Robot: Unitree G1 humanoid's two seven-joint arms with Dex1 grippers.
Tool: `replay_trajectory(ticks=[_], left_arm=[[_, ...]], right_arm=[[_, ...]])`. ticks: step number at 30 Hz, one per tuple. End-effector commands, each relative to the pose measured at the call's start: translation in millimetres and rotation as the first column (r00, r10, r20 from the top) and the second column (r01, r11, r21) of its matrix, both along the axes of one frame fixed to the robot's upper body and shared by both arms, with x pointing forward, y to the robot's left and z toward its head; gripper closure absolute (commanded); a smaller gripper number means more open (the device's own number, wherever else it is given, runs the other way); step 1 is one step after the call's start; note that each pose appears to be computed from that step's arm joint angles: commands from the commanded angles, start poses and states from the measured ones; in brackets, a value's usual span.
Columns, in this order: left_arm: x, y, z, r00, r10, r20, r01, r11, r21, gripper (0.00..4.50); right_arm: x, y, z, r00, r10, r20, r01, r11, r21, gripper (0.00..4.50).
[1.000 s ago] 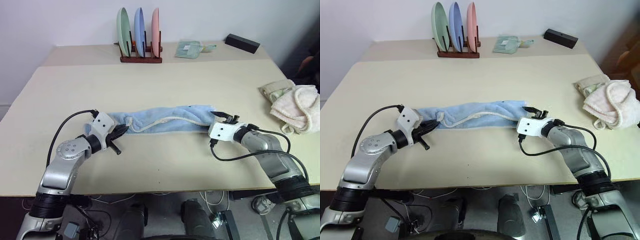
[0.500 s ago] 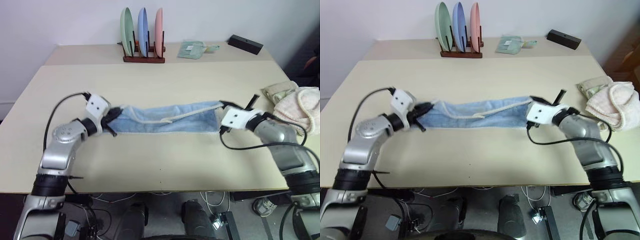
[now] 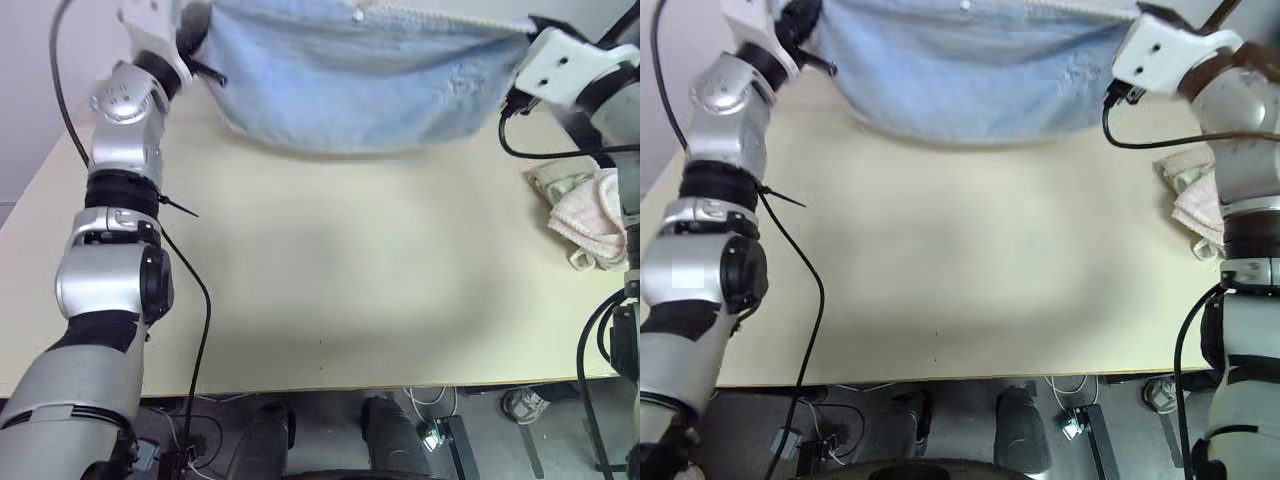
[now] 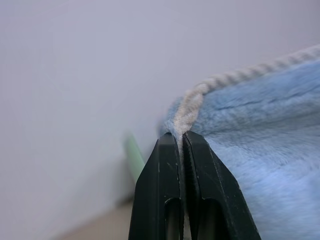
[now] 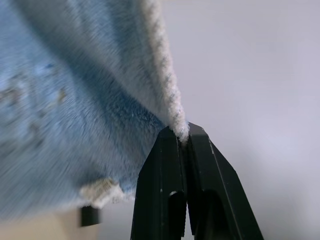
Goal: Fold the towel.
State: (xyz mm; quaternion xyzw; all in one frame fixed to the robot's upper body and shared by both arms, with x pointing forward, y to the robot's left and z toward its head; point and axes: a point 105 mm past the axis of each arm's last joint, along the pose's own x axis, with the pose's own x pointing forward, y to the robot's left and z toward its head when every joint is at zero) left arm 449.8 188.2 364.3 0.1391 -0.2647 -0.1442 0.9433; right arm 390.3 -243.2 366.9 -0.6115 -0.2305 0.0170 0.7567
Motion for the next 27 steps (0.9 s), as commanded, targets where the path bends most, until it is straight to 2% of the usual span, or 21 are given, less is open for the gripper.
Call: replay_trajectory(ticks=[1,3,7,8,12,15,17,19,21,24,27], left_arm=[[-6,11,-41,0.992,-0.082,-0.1,0.091,0.991,0.097,4.5],[-11,12,-72,0.975,-0.122,-0.185,0.15,0.978,0.146,4.5],[-41,17,-147,0.899,-0.178,-0.399,0.265,0.948,0.175,4.5],[-47,16,-156,0.884,-0.184,-0.429,0.281,0.944,0.174,4.5],[-102,16,-217,0.75,-0.2,-0.63,0.412,0.887,0.208,4.5],[-137,17,-232,0.658,-0.231,-0.716,0.474,0.867,0.156,4.5],[-156,16,-233,0.606,-0.26,-0.752,0.502,0.858,0.109,4.5],[-173,18,-230,0.558,-0.287,-0.778,0.525,0.848,0.064,4.5],[-178,20,-227,0.554,-0.281,-0.784,0.521,0.851,0.063,4.5],[-162,29,-224,0.603,-0.22,-0.767,0.463,0.879,0.112,4.5],[-141,29,-219,0.669,-0.178,-0.722,0.42,0.892,0.169,4.5]], right_arm=[[-22,8,-14,0.991,0.1,-0.092,-0.098,0.995,0.027,4.45],[-30,13,-40,0.97,0.142,-0.197,-0.136,0.99,0.042,4.45],[-59,22,-117,0.842,0.221,-0.492,-0.176,0.975,0.137,4.45],[-64,23,-126,0.82,0.225,-0.527,-0.171,0.974,0.15,4.45],[-113,18,-185,0.592,0.236,-0.77,-0.111,0.971,0.212,4.45],[-149,12,-205,0.429,0.247,-0.869,-0.056,0.967,0.247,4.45],[-165,8,-207,0.372,0.253,-0.893,-0.02,0.964,0.265,4.45],[-174,4,-204,0.355,0.247,-0.902,0.0,0.964,0.264,4.45],[-171,1,-200,0.381,0.239,-0.893,0.005,0.966,0.26,4.45],[-148,-5,-193,0.477,0.188,-0.859,0.006,0.976,0.217,4.45],[-127,-11,-193,0.533,0.153,-0.832,0.01,0.982,0.186,4.45]])
